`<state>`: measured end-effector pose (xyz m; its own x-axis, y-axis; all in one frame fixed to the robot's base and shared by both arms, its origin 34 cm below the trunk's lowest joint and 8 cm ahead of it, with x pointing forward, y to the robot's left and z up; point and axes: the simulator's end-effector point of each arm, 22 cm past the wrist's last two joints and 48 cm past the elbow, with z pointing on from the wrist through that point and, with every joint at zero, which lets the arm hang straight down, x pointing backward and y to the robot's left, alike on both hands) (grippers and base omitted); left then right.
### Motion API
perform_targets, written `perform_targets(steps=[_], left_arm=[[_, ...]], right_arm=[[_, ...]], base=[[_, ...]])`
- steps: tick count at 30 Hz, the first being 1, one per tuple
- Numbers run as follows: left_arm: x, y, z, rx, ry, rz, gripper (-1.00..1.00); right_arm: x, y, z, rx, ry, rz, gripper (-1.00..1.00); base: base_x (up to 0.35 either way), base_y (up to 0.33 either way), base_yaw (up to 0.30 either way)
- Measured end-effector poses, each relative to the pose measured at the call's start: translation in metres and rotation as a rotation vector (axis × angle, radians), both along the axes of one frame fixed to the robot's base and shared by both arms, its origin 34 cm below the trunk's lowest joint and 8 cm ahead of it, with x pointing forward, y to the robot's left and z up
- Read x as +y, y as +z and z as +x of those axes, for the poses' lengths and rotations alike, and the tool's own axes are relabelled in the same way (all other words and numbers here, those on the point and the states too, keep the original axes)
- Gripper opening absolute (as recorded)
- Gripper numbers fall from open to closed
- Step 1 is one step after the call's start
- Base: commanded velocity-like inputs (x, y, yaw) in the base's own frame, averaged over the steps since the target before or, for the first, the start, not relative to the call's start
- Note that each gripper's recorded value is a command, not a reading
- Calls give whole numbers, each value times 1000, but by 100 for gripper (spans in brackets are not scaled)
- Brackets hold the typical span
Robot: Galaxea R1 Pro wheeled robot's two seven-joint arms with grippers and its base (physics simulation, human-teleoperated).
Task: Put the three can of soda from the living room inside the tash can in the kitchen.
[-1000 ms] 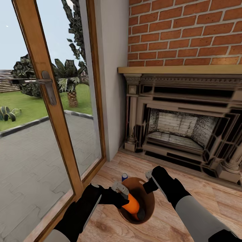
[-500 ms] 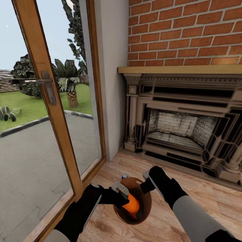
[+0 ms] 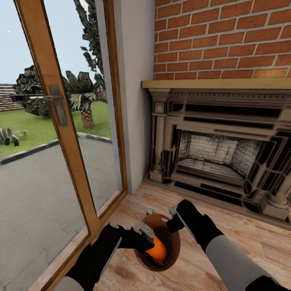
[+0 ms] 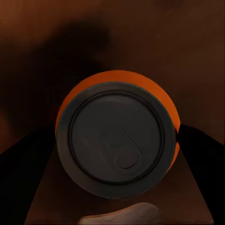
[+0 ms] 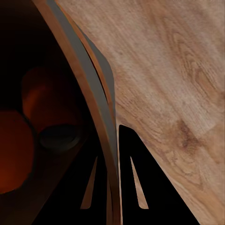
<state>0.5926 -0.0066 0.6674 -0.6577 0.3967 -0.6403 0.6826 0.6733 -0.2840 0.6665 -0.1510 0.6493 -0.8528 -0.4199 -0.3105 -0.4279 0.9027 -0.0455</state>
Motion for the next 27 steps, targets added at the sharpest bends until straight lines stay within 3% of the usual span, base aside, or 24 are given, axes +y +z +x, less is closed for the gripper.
perform_targets(steps=[8,26,27], left_arm=[[3,-23,-9,30,-6,10,-100],[3,-31,-11,31,-5,1,-100],[3,-31,-11,31,-5,2,100]], right_arm=[[2,1,0,-2,3,7,-100],[0,-2,-2,7,4,0,-100],[0,-2,-2,6,4,0,-100]], base=[[0,0,0],[0,0,0],[0,0,0]])
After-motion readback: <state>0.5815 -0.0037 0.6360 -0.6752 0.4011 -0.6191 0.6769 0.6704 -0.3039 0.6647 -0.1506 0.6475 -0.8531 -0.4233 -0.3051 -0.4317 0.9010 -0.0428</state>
